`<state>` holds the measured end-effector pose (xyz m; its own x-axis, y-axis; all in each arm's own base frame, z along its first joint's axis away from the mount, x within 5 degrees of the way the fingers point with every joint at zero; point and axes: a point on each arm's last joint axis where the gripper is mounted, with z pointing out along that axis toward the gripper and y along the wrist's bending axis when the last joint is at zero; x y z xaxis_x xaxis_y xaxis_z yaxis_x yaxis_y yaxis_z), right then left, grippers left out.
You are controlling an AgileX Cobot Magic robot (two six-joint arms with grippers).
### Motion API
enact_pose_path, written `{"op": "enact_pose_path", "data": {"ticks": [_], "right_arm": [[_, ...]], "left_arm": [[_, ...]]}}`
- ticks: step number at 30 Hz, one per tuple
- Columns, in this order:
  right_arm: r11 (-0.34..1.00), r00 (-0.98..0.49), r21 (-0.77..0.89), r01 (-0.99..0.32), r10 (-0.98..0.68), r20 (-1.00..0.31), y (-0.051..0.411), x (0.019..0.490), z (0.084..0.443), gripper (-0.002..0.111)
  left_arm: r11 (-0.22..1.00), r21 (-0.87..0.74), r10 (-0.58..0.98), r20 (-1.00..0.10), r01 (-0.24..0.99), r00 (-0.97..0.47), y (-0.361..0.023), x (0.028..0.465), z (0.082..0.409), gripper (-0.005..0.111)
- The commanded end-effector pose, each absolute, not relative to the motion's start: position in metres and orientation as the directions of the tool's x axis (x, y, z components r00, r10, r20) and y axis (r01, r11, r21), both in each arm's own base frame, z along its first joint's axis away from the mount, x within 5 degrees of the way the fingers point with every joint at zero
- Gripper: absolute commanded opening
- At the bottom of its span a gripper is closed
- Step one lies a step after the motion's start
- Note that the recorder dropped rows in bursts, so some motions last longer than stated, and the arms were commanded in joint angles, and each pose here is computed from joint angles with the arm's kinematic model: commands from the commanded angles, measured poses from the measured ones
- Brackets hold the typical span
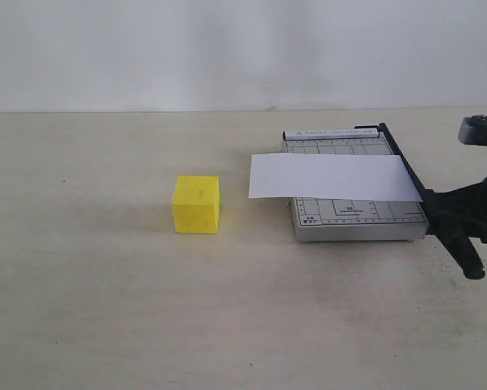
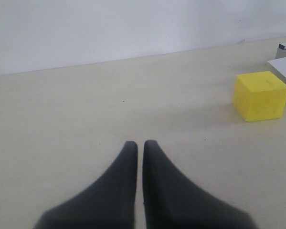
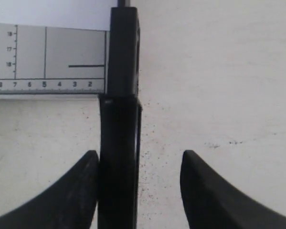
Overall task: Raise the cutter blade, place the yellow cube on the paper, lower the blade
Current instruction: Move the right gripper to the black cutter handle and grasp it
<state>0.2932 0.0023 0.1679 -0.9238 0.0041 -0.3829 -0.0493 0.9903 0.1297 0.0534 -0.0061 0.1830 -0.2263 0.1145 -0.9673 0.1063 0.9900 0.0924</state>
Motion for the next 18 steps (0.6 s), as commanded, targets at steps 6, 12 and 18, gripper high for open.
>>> {"op": "enact_pose_path", "data": {"ticks": [6,12,18], "right_arm": [[0.999,-0.754,0.035,0.003,0.025,-0.657,0.007,0.244,0.167,0.05],[0.998,-0.778,0.025,-0.066,-0.036,-0.627,0.027,0.247,0.153,0.05],[0.999,-0.796,0.009,-0.042,-0.028,-0.604,0.025,0.25,0.138,0.05]], "left_arm": [[0.989,0.099,0.121,-0.97,0.109,-0.21,-0.006,0.054,0.185,0.005],[0.989,0.099,0.121,-0.97,0.109,-0.21,-0.006,0.054,0.185,0.005],[0.989,0.099,0.121,-0.97,0.109,-0.21,-0.006,0.054,0.185,0.005]]}}
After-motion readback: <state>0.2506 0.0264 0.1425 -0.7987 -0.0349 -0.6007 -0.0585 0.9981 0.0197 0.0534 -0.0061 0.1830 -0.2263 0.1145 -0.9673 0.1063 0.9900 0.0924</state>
